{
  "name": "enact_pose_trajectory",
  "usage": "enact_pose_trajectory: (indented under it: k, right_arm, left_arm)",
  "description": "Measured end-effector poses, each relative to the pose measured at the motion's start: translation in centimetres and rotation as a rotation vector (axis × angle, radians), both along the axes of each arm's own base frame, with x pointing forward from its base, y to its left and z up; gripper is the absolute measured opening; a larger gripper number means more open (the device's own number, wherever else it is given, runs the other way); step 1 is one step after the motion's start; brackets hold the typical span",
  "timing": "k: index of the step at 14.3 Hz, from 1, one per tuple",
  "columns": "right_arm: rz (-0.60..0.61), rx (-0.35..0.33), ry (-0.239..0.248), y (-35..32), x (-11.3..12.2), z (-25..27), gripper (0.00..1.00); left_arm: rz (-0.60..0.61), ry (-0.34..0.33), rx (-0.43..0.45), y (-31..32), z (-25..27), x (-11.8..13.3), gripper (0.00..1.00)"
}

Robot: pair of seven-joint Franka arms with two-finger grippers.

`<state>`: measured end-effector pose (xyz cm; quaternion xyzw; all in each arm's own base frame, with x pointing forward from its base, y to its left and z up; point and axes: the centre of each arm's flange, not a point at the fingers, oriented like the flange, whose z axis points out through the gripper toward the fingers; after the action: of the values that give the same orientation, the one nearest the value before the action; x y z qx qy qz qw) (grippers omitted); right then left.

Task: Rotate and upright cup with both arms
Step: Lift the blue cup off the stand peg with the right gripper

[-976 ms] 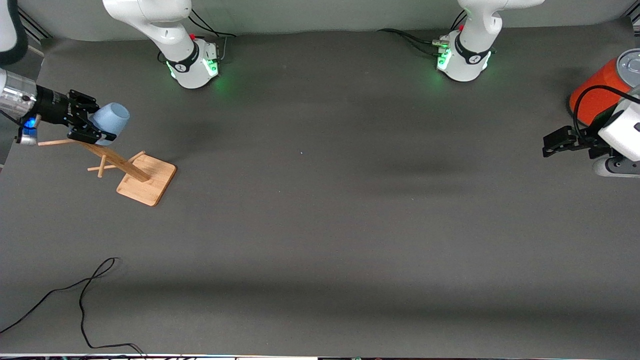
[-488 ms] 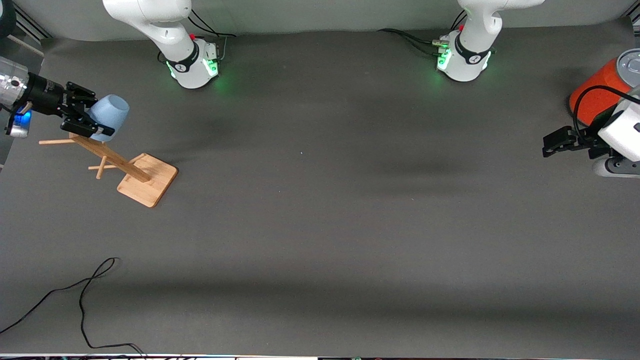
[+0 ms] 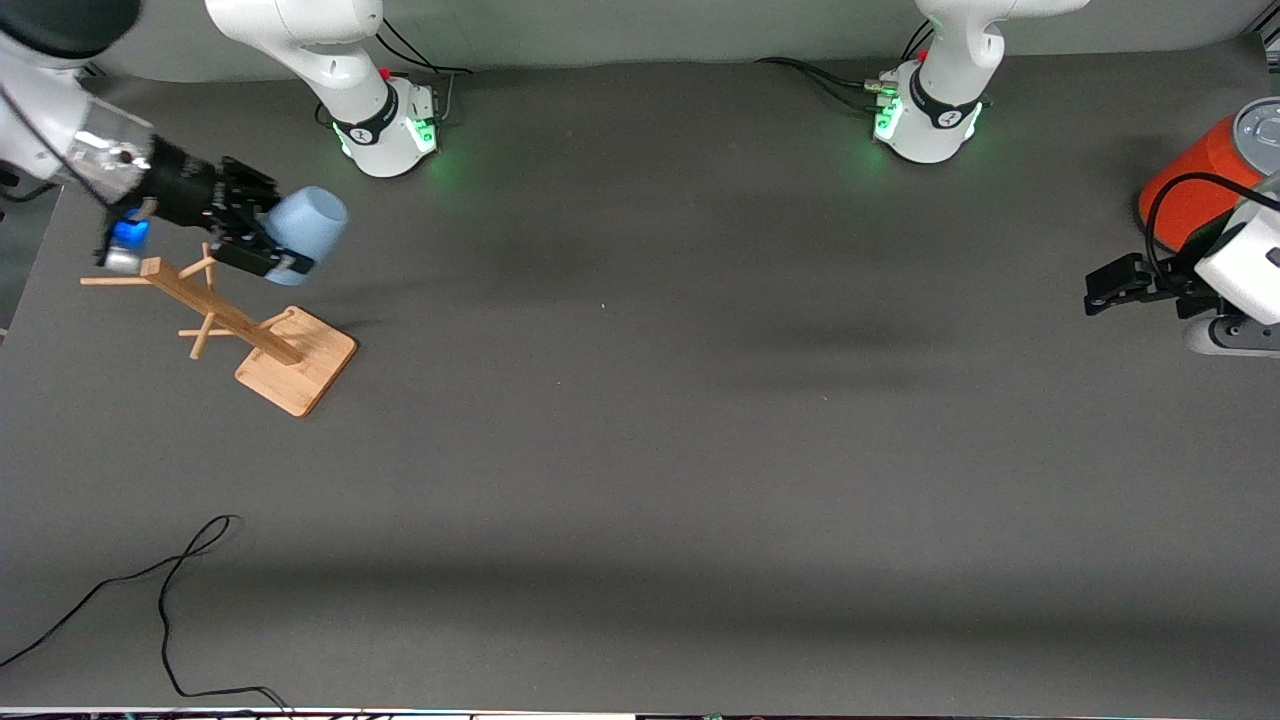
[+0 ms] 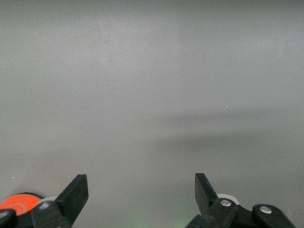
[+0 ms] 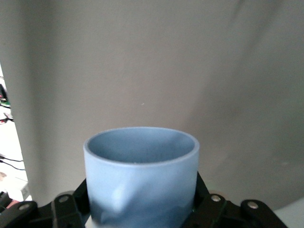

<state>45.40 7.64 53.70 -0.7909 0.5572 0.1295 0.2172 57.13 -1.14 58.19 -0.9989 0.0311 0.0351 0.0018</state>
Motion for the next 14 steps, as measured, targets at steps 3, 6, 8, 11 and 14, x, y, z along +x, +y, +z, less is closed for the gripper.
enact_pose_trajectory:
  k: [3,6,8,11,14]
  right_arm:
    - [-0.066,-0.051,-0.028,10.1,-0.1,-0.9,0.80]
    - [-0.109,-0.104,-0.036,17.9,-0.6,-4.3,0.80]
    - [-0.141,-0.153,-0.034,21.6,-0.4,-7.2,0.80]
    - [-0.174,-0.211,0.019,25.8,0.4,-10.7,0.80]
    - [-0.240,-0.302,0.046,29.8,1.5,-14.6,0.80]
  left_arm:
    - [0.000,0.001,0.000,0.0,-0.1,0.0,1.00]
    - [0.000,0.002,0.000,0.0,-0.1,0.1,1.00]
    - [0.000,0.001,0.000,0.0,-0.1,0.1,1.00]
    - [0.000,0.001,0.000,0.0,-0.1,0.1,1.00]
    - [0.000,0.001,0.000,0.0,-0.1,0.1,1.00]
